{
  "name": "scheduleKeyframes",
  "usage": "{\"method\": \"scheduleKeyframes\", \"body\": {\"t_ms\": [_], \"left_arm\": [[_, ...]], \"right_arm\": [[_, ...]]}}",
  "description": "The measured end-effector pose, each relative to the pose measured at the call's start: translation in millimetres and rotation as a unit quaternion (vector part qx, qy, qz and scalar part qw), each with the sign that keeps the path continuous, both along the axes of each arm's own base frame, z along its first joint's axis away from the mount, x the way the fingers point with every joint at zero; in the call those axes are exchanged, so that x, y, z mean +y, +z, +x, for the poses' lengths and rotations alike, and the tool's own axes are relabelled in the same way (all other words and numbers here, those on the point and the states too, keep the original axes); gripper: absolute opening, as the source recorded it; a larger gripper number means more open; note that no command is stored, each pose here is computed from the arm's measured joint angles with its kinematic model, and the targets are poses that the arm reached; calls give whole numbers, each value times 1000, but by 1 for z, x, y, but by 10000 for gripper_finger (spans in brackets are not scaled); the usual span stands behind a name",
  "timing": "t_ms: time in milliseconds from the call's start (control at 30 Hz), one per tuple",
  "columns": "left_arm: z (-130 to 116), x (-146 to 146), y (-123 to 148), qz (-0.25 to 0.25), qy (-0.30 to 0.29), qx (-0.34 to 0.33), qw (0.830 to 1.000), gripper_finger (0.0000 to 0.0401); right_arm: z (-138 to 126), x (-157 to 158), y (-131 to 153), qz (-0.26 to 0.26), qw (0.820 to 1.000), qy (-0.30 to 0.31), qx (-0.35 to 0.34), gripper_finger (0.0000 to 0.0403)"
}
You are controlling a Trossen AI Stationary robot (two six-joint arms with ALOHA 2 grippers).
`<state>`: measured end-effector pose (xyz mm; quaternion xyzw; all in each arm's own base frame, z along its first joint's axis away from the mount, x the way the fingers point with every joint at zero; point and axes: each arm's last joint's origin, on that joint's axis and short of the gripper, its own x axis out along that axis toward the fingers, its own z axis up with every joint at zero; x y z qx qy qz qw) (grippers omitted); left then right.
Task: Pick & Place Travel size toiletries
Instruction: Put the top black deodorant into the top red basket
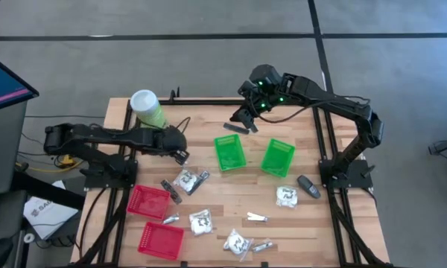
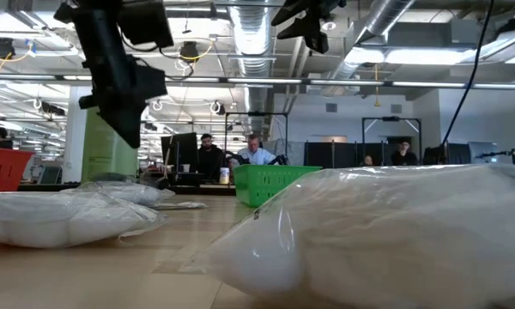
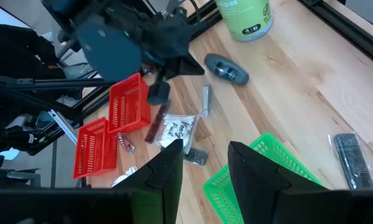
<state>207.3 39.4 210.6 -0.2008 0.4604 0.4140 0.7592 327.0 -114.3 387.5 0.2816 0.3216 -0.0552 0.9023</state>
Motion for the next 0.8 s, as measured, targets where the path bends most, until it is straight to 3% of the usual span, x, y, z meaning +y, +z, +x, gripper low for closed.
{"method": "scheduleKeyframes", "body": {"t_ms": [167, 433, 567, 800], "left_arm": [[-9, -1, 15, 16, -30, -23, 999, 0], [-24, -1, 37, 56, -8, -88, 995, 0], [-24, 1, 41, 43, 22, -124, 991, 0], [-15, 5, 19, -10, -34, -31, 999, 0]], "right_arm": [[0, 0, 0, 1, 1000, 1, 0, 120], [1, 4, 0, 1, 1000, 8, 0, 120], [1, 4, 0, 1, 1000, 8, 0, 120], [1, 4, 0, 1, 1000, 7, 0, 120]]}}
